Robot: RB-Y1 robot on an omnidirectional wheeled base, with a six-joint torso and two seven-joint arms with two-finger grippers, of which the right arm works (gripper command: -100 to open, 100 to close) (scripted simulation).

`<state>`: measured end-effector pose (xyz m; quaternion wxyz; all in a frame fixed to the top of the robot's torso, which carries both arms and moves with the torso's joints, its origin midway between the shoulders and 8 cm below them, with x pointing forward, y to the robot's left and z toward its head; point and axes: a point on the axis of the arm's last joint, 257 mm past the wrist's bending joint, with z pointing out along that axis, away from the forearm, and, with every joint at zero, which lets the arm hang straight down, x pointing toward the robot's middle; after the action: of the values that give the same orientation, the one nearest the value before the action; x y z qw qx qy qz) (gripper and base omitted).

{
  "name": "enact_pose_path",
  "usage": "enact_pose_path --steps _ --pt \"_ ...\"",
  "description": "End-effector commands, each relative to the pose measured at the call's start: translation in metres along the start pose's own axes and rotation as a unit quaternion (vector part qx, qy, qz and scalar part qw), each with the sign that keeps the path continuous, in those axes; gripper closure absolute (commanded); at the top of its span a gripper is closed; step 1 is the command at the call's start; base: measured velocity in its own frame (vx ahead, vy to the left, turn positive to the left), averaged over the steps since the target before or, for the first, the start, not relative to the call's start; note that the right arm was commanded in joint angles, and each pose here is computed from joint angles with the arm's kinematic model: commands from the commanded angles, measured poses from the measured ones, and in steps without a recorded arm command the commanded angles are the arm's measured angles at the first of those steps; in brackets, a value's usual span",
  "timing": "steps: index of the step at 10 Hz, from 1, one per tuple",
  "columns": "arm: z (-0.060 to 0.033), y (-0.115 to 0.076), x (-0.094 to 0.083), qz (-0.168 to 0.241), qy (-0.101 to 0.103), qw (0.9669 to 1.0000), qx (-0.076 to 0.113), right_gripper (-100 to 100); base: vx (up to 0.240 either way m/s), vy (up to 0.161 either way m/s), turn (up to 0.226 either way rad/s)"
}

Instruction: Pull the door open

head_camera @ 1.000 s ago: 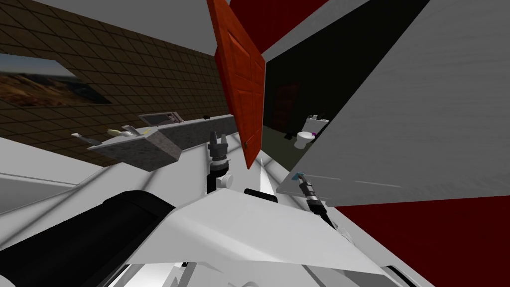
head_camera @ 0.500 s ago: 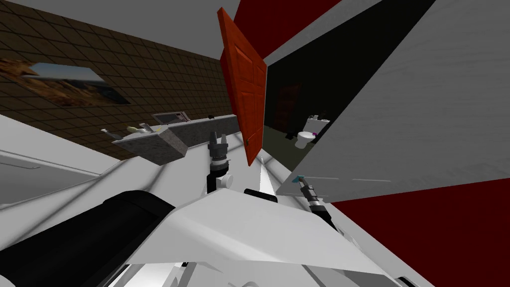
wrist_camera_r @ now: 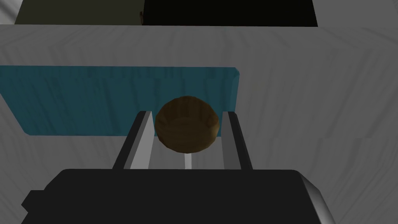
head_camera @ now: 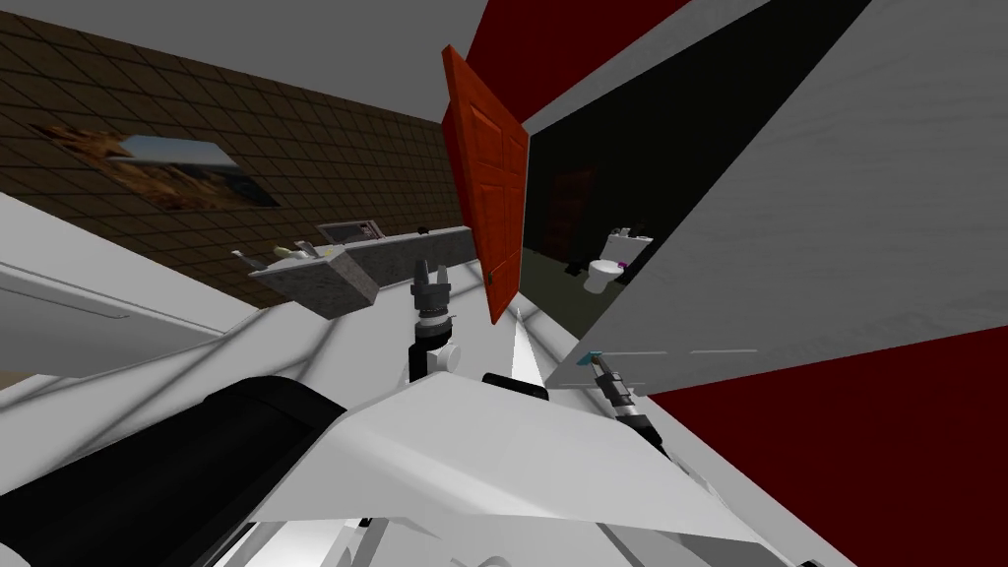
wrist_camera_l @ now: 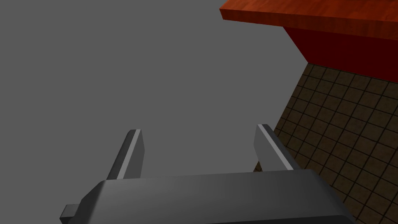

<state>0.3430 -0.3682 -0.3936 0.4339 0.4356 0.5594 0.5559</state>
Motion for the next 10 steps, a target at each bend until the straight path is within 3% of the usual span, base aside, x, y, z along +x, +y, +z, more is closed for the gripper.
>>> enact_pose_path --steps 1,10 --pt "0.0005 0.000 -0.001 0.000 -0.004 1.0000 -0.001 100 0.000 -0.008 0.188" --pt "0.0033 0.001 -0.015 0.002 -0.043 0.9991 -0.004 100 0.017 -0.049 0.254"
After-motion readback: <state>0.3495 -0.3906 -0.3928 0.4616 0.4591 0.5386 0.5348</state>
